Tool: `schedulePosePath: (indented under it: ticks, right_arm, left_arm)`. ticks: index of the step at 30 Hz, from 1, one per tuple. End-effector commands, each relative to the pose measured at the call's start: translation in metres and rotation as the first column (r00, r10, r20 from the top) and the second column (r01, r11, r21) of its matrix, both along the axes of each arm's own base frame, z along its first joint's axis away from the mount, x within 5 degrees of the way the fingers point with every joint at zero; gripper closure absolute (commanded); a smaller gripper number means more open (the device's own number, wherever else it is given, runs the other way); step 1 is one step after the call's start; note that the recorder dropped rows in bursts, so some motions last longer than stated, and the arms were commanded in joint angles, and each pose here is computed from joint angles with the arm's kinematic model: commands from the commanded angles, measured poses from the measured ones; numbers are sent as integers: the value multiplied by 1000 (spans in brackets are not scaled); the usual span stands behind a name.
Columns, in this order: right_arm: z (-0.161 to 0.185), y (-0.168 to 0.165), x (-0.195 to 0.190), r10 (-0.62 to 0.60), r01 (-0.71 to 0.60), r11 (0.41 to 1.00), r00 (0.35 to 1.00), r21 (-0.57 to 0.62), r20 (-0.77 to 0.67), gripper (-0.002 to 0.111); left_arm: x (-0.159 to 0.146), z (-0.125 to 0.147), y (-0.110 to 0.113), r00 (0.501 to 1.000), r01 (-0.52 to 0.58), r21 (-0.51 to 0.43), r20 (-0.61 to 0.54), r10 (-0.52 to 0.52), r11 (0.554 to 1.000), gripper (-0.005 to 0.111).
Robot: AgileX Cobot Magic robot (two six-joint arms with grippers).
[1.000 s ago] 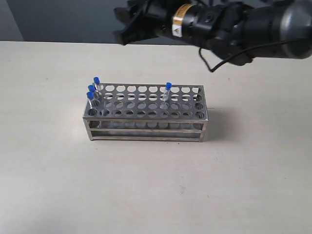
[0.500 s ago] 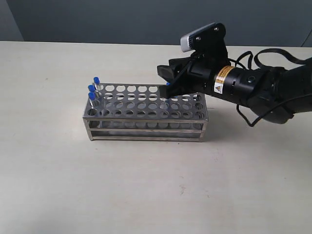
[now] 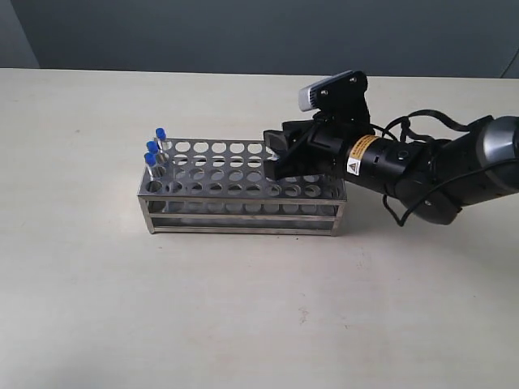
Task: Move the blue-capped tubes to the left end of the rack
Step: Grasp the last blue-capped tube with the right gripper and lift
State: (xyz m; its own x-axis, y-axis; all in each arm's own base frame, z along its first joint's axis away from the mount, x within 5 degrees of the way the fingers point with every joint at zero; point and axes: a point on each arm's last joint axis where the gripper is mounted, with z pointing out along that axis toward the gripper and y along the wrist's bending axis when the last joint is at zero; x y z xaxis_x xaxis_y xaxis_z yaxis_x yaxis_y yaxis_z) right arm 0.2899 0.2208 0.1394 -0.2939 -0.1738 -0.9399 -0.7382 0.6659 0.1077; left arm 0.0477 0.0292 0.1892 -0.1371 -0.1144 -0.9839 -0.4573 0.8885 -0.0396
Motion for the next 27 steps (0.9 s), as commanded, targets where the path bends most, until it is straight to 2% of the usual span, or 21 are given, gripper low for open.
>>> schedulePosePath:
  ticks: [1, 7, 9, 13, 18, 27]
  right_arm:
    - [-6, 0, 1, 7, -7, 1000, 1000, 4, 1, 72]
    - [-19, 0, 1, 5, -6, 1000, 1000, -18, -29, 73]
    - [-20, -1, 1, 3, -4, 1000, 999, -28, -37, 80]
    - [-19, 0, 1, 8, -8, 1000, 999, -27, -32, 108]
    - [-5, 2, -2, 62, -62, 998, 998, -29, 20, 109]
    - [66, 2, -13, 123, -132, 991, 968, 24, 221, 109]
  left_arm:
    - [0, 0, 0, 1000, -3, -6, 3, 3, 1000, 106]
    - [0, 0, 0, 1000, -3, -6, 3, 3, 1000, 106]
    - [0, 0, 0, 1000, -2, -3, 5, 2, 1000, 106]
    - [0, 0, 0, 1000, -2, -3, 5, 2, 1000, 106]
    - [0, 0, 0, 1000, -2, -3, 5, 2, 1000, 106]
    - [0, 0, 0, 1000, -2, -1, 4, 2, 1000, 106]
